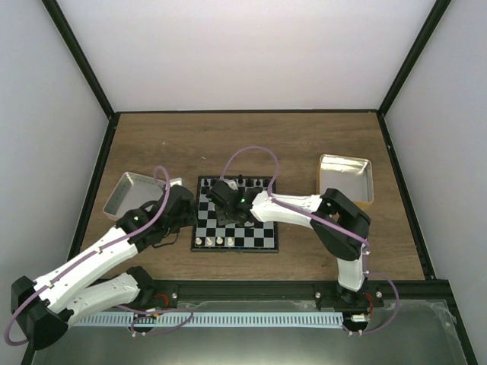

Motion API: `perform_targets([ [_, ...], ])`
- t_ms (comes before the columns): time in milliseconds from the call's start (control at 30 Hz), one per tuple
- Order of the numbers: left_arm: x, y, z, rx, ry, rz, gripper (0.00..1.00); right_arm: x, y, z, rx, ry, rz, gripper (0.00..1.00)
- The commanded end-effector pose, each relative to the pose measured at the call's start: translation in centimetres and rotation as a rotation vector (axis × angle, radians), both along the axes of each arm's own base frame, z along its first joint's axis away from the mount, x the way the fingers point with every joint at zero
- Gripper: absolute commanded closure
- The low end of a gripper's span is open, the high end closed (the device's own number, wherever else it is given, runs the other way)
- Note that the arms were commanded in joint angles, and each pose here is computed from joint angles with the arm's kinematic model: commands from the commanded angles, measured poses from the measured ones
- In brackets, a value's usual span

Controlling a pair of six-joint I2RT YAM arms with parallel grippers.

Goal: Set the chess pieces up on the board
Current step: Pick up the chess piece from the chessboard.

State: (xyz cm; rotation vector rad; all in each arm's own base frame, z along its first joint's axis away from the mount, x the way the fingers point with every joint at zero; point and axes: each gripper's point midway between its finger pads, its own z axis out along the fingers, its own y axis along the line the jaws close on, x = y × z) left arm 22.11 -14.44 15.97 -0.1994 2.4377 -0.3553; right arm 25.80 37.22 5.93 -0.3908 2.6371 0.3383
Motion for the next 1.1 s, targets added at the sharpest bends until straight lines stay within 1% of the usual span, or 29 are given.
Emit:
perform_targets([
  [0,0.4,-0.6,1.1,-0.029,-0.021,-0.010,0.65,1.2,0.6,1.4,0.018,-0.043,-0.018,0.77],
  [300,0.4,-0.7,0.8,-0.025,-0.016,-0.012,0.65,1.9,0.8,1.7,0.009,-0.081,-0.012,0.79],
  [467,0.5,-0.7,0.9,-0.025,-0.017,-0.011,0.65,2.0,0.9,1.4,0.006,-0.089,-0.003,0.82],
  [500,0.4,-0.7,0.9,-0.027,-0.018,-0.012,0.65,2.0,0.9,1.5,0.008,-0.092,-0.002,0.83],
  [600,0.4,-0.7,0.8,-0.025,-0.014,-0.012,0.65,2.0,1.0,1.7,0.011,-0.096,0.009,0.89],
  [767,0.4,-0.6,0.9,-0.030,-0.018,-0.008,0.65,1.5,0.8,3.0,0.049,-0.109,0.032,0.93],
  [1067,0.5,-0.7,0.9,-0.033,-0.021,-0.008,0.65,-0.5,-0.4,6.0,0.146,-0.102,0.065,0.93],
])
